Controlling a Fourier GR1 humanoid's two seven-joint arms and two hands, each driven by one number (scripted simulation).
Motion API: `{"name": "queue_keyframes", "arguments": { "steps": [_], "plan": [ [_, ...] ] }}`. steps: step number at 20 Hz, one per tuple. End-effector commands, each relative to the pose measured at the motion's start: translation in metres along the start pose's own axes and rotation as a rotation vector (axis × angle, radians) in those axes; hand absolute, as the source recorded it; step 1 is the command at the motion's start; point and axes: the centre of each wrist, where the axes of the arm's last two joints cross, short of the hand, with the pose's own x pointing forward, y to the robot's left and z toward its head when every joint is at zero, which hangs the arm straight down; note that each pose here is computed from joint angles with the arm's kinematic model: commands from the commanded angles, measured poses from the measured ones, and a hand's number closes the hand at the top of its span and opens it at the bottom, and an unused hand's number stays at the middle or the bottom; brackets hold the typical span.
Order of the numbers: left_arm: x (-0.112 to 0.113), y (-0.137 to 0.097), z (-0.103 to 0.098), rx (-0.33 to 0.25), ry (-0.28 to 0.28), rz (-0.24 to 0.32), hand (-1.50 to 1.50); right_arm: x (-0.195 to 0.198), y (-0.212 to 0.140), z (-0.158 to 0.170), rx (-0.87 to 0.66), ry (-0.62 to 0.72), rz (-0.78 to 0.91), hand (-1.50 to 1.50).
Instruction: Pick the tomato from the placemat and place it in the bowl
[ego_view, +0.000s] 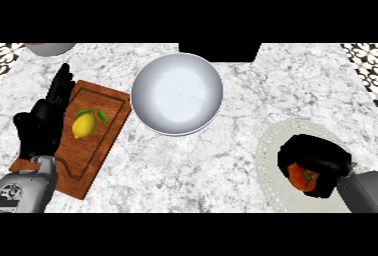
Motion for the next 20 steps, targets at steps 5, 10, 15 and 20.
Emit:
{"name": "queue_keyframes", "arguments": {
  "steps": [5, 10, 15, 20],
  "plan": [
    [-0.011, 0.005, 0.009, -0.016, -0.004, -0.005, 0.0, 0.003, -0.001, 0.02, -0.116, -0.099, 0.013, 1.5],
    [-0.003, 0.001, 0.002, -0.007, -0.003, 0.003, 0.0, 0.106, 0.03, -0.125, -0.166, 0.073, -0.21, 1.5],
    [-0.006, -0.002, 0.004, -0.014, 0.011, 0.003, 0.0, 0.136, 0.015, -0.146, -0.264, 0.155, -0.296, 1.5],
    [-0.004, -0.002, 0.001, -0.017, 0.003, 0.0, 0.0, 0.163, -0.004, -0.147, -0.481, 0.241, -0.354, 1.5]
  ]
}}
